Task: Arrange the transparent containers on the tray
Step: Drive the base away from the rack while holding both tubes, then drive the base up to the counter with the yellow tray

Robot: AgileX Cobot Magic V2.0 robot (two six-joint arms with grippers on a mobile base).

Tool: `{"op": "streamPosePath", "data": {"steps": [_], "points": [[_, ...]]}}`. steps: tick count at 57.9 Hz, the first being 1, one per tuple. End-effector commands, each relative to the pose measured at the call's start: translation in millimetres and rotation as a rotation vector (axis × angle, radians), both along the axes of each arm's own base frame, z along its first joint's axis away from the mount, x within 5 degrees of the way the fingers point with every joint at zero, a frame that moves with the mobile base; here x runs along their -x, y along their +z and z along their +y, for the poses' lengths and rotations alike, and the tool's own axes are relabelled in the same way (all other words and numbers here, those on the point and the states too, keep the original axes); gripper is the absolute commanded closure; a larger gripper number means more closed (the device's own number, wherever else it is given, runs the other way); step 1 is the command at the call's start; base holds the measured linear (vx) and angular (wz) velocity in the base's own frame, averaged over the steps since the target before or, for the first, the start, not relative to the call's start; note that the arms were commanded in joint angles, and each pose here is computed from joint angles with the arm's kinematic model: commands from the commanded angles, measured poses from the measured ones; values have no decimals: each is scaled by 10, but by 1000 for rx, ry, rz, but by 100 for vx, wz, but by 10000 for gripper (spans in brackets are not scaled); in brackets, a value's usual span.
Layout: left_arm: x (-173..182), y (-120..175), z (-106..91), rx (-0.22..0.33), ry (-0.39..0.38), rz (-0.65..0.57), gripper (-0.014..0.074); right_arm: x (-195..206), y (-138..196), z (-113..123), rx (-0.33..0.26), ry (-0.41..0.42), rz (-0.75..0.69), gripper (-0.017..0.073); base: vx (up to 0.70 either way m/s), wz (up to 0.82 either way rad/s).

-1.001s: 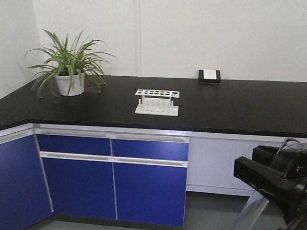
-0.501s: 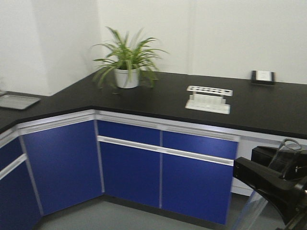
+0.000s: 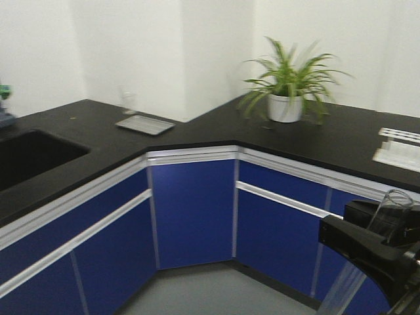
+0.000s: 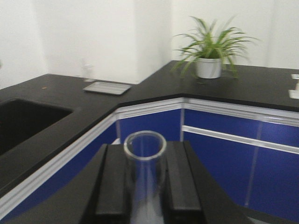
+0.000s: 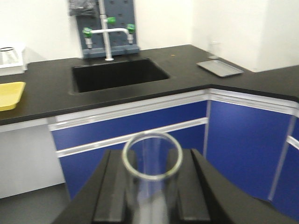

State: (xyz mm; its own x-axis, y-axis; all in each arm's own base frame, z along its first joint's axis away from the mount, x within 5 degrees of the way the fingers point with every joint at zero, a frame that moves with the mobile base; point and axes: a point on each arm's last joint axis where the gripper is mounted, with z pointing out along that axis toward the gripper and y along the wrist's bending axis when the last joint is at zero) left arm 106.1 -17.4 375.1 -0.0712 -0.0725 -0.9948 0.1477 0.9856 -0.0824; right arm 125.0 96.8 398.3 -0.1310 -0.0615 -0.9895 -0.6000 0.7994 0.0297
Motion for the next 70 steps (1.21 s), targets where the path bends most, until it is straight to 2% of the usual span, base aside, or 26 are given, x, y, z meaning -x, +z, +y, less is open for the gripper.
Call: {"op": "streamPosePath", "data": {"steps": [1, 70], "points": [[25, 190, -14, 18, -20, -111, 483, 17, 188, -18, -64, 1, -107, 571, 2, 58], [25, 190, -14, 18, -20, -111, 483, 17, 188, -18, -64, 1, -107, 571, 12, 56]]}}
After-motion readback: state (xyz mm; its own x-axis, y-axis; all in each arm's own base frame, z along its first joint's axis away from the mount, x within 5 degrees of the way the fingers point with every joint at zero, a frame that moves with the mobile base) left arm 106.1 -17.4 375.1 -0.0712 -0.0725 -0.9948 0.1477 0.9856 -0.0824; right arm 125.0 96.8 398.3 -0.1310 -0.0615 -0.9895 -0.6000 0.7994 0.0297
